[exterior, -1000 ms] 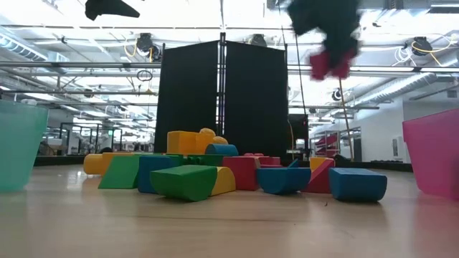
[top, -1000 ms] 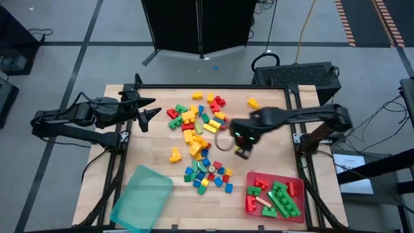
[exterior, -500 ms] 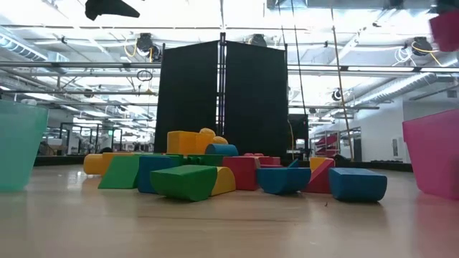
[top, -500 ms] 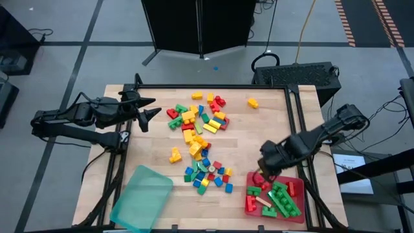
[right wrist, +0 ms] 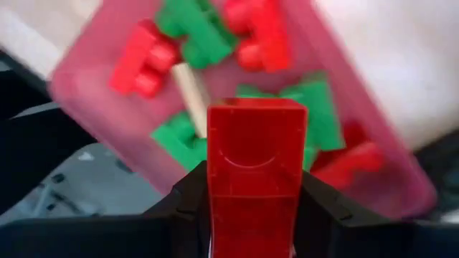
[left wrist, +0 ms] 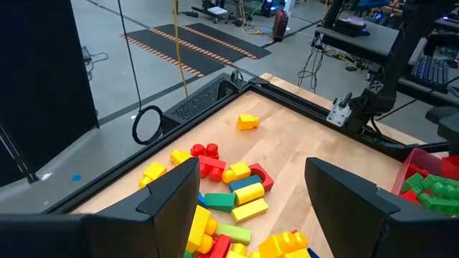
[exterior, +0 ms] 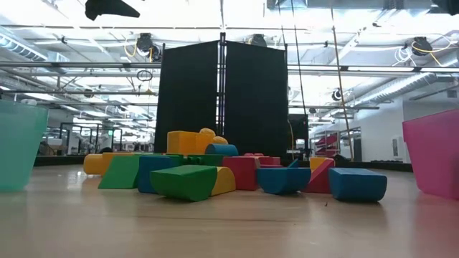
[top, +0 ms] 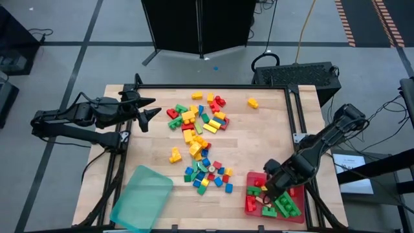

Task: Sort blocks by size
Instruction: Put the 2-stud red game piece into the pink bin

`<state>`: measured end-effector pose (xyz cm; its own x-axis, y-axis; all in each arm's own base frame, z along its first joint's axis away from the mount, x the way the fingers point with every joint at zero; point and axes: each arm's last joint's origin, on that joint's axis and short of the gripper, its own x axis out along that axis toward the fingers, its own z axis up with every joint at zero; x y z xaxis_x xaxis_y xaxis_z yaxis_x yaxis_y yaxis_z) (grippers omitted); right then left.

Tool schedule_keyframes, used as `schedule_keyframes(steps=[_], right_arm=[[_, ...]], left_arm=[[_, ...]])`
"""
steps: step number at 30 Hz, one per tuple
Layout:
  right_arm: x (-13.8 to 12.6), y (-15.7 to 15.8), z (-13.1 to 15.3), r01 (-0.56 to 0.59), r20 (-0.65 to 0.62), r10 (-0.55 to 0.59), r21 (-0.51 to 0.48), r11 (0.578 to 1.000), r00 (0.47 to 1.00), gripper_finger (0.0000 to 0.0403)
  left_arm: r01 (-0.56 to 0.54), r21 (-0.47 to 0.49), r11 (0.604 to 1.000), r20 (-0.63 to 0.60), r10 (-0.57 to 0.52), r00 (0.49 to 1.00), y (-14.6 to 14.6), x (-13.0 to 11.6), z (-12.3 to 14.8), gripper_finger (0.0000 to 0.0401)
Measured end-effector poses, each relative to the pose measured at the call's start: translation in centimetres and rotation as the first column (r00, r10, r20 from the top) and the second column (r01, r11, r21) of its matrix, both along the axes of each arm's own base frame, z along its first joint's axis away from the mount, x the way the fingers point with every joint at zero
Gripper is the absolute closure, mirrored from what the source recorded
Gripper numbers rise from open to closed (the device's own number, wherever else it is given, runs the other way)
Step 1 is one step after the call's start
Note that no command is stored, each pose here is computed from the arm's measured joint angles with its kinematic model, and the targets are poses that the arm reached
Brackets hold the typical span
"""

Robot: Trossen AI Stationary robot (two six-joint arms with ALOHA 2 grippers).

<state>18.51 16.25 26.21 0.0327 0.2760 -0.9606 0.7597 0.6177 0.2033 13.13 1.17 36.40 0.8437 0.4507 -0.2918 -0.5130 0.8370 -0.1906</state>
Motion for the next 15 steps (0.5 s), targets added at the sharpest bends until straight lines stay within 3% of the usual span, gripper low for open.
schedule_keyframes(steps=[8, 15], right_arm=[[0.2, 0.3, -2.2, 0.022, 0.034, -0.023, 0.034, 0.999, 0.999, 0.0276], [0.8, 0.8, -2.1, 0.017, 0.096, -0.026, 0.09, 0.996, 0.995, 0.0148]], left_arm=[[0.0, 0.0, 1.0, 0.0, 0.0, 1.0, 0.0, 0.0, 0.0, 0.0146], [0.0, 0.0, 1.0, 0.0, 0.0, 1.0, 0.0, 0.0, 0.0, 0.0146]])
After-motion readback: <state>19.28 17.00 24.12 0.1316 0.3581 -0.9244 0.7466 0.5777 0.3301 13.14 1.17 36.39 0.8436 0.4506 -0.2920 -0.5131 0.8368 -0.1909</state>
